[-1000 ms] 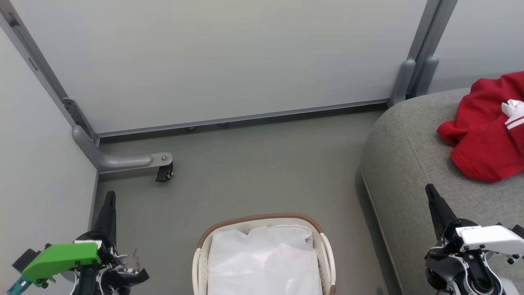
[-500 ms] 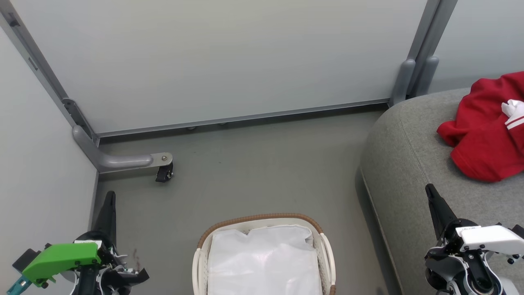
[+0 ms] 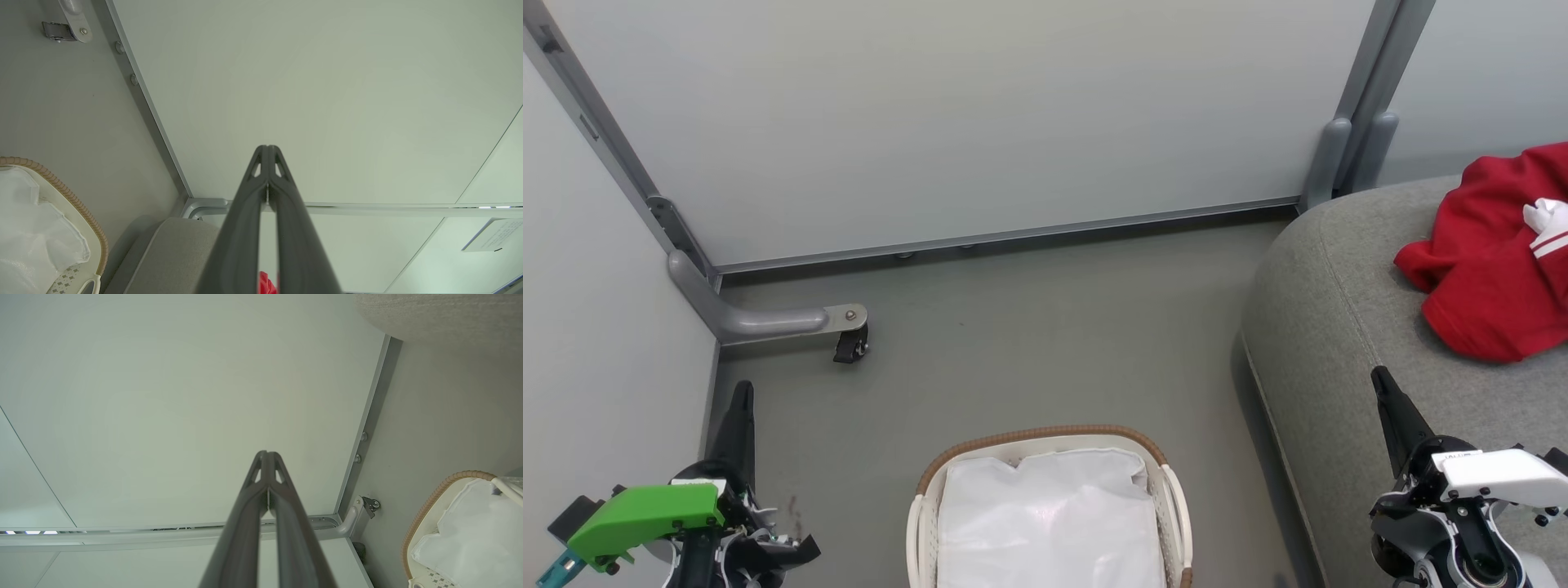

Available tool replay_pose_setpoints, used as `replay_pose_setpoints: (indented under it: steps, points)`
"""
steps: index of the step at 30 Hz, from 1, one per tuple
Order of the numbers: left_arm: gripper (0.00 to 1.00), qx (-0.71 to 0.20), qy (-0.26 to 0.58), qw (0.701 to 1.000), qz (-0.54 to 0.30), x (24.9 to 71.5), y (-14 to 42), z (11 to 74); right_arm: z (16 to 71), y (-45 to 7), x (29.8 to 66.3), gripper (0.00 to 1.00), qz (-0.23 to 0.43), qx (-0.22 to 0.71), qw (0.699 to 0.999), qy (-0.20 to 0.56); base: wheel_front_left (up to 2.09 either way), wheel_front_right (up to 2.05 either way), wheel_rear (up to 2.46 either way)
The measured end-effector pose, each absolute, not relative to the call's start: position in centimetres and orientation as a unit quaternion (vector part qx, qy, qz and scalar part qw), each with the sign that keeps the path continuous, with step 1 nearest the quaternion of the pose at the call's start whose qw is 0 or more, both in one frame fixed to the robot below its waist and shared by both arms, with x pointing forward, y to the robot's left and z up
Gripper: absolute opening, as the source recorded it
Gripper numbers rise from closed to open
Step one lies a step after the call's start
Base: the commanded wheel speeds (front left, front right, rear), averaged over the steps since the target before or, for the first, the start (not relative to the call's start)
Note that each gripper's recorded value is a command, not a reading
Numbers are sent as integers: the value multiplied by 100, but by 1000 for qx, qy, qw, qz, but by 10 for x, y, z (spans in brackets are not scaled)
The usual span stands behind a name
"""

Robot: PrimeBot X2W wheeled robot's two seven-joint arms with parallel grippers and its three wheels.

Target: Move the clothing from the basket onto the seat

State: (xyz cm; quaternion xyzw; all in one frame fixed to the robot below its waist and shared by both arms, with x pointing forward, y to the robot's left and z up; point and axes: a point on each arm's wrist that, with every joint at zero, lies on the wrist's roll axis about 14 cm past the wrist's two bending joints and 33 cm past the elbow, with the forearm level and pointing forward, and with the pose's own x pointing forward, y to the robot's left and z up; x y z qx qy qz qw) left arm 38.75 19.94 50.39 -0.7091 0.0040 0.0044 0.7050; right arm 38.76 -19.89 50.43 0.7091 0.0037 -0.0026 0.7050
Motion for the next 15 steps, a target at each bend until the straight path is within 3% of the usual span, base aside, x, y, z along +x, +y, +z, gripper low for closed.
replay_pose_setpoints:
  steps: [15]
  points:
    - [0, -709, 4, 705, 4, 388, 199, 504, 504, -199, 388, 0, -3, 709, 705, 4, 0, 0, 0]
